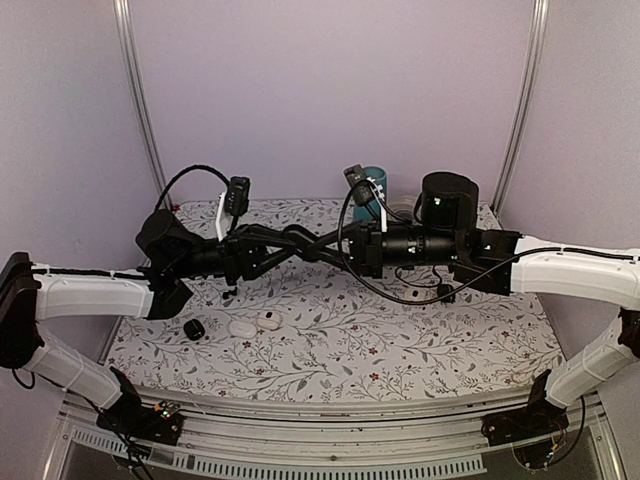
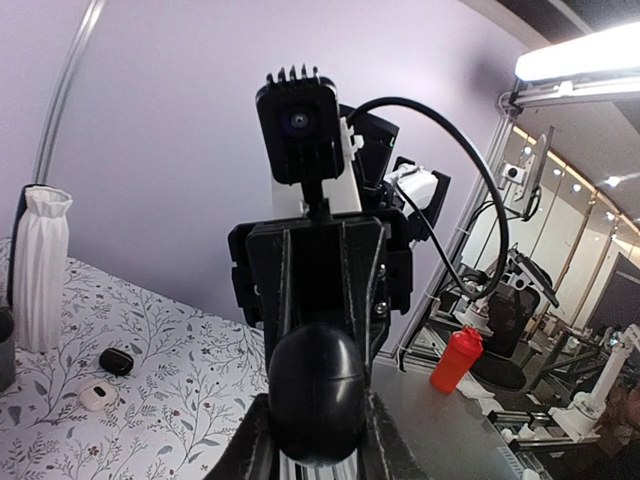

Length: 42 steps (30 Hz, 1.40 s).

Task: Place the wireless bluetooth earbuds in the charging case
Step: Pass from the left arm to the right, then place the charging case with the earbuds at the center of the board.

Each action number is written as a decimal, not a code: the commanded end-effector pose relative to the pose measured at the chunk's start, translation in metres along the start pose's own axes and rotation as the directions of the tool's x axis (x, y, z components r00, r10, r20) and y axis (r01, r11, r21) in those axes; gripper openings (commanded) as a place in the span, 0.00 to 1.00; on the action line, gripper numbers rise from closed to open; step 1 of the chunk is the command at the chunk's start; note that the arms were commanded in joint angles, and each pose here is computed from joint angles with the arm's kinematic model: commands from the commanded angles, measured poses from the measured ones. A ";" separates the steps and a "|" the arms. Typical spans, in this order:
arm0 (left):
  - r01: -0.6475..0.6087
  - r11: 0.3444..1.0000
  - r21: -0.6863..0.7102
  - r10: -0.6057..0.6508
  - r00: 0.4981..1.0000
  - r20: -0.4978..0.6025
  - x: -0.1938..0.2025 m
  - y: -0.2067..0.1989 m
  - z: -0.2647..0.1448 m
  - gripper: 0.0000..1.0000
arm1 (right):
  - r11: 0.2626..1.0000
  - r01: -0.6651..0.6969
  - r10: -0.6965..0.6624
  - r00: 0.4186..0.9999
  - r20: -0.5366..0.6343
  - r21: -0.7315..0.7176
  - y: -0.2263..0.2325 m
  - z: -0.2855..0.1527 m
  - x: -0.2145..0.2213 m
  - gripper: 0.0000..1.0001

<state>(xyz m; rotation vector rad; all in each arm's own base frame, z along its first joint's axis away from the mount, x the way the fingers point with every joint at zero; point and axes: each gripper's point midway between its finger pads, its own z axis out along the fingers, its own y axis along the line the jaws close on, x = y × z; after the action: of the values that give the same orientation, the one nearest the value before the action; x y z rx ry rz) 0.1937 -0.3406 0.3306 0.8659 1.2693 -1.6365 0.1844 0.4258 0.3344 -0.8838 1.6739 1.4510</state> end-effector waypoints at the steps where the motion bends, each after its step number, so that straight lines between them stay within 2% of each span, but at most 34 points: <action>1: -0.016 1.000 -0.023 0.017 1.000 0.015 0.001 0.002 -0.001 0.11 | 0.999 -0.031 0.031 0.999 0.025 -0.011 0.000 0.003 -0.001 0.04; 3: -0.019 0.999 -0.042 0.020 1.000 0.017 0.001 0.004 -0.003 0.18 | 0.999 -0.040 0.040 0.999 0.032 0.003 -0.004 0.001 -0.002 0.04; 8: -0.029 0.994 -0.107 0.032 0.999 0.026 -0.001 0.013 -0.009 0.50 | 0.998 -0.050 0.048 0.998 0.042 0.042 -0.013 -0.003 0.000 0.04; 12: -0.042 0.980 -0.195 0.051 0.998 0.041 -0.003 0.024 -0.018 0.67 | 0.993 -0.062 0.058 0.997 0.045 0.096 -0.027 -0.011 0.002 0.04; 21: -0.088 0.920 -0.381 0.122 0.991 0.064 -0.012 0.041 -0.041 0.87 | 0.950 -0.135 0.132 0.991 0.031 0.282 -0.084 -0.036 0.030 0.04; 22: -0.090 0.913 -0.399 0.126 0.990 0.065 -0.013 0.044 -0.043 0.94 | 0.941 -0.150 0.148 0.989 0.031 0.304 -0.092 -0.038 0.035 0.04; 30: -0.094 0.880 -0.466 0.151 0.985 0.087 -0.022 0.054 -0.053 0.96 | 0.845 -0.272 0.290 0.957 0.035 0.460 -0.159 -0.053 0.079 0.04; 42: -0.092 0.852 -0.516 0.144 0.988 0.062 -0.027 0.066 -0.062 0.96 | 0.665 -0.443 0.519 0.853 0.054 0.602 -0.244 -0.057 0.151 0.04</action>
<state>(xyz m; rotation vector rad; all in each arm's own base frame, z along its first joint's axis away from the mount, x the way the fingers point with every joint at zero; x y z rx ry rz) 0.2600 -0.2886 0.3085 0.5200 1.4592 -1.1812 0.3060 0.3382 0.1134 -0.2483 2.3481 1.0547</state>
